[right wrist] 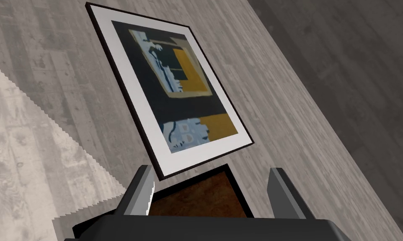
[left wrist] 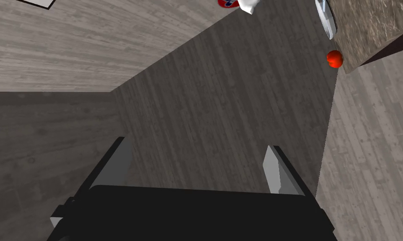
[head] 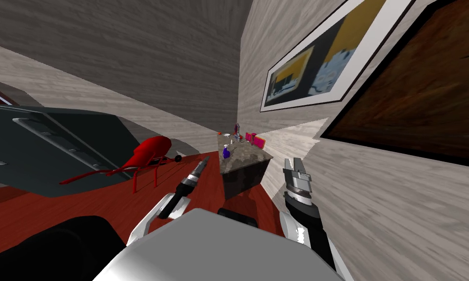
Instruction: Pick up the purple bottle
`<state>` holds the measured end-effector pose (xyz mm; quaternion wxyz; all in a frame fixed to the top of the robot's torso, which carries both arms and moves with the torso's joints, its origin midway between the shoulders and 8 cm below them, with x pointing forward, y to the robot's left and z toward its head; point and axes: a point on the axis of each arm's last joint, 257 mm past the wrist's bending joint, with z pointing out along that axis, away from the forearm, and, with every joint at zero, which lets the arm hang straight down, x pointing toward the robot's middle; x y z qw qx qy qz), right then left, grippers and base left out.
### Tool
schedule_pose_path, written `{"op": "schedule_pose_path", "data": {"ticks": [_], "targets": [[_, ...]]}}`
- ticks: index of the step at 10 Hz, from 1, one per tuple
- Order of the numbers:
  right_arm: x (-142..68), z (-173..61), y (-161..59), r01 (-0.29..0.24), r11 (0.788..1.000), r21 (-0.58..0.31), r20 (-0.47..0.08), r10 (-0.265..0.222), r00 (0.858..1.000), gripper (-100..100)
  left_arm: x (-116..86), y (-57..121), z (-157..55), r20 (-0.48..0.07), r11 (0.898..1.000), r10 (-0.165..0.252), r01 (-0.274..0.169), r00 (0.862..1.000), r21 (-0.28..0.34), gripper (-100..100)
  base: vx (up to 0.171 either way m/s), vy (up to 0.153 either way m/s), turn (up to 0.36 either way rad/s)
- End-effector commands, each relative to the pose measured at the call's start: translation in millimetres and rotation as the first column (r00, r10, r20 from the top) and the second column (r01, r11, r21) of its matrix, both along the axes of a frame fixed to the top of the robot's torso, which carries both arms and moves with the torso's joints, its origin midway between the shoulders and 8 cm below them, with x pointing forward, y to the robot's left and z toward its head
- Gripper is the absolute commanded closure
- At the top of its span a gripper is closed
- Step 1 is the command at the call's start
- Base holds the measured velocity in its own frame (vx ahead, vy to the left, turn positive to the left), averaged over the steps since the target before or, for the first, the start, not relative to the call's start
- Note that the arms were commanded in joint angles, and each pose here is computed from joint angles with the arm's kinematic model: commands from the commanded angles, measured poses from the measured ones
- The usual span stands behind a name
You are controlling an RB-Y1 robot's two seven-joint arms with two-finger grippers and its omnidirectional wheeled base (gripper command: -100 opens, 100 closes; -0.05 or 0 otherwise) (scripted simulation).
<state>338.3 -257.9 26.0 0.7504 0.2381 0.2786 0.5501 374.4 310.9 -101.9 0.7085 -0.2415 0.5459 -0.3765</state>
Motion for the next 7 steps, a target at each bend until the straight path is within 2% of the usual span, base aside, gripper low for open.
{"op": "schedule_pose_path", "data": {"ticks": [1,4,7], "targets": [[0,0,0,0.0,1.0,0.0,0.0,0.0,1.0,0,4,8.7,-18,-0.049,0.997,0.018,-0.014,0.999,0.074,-100,0.011,-0.146,-0.079],[0,0,0,0.0,1.0,0.0,0.0,0.0,1.0,0,8,29.3,-49,-0.133,0.978,0.056,-0.027,0.99,0.207,-100,0.025,-0.142,-0.088],[0,0,0,0.0,1.0,0.0,0.0,0.0,1.0,0,12,53.3,-76,-0.204,0.942,0.103,-0.03,0.973,0.333,-100,0.035,-0.101,-0.09]]}}
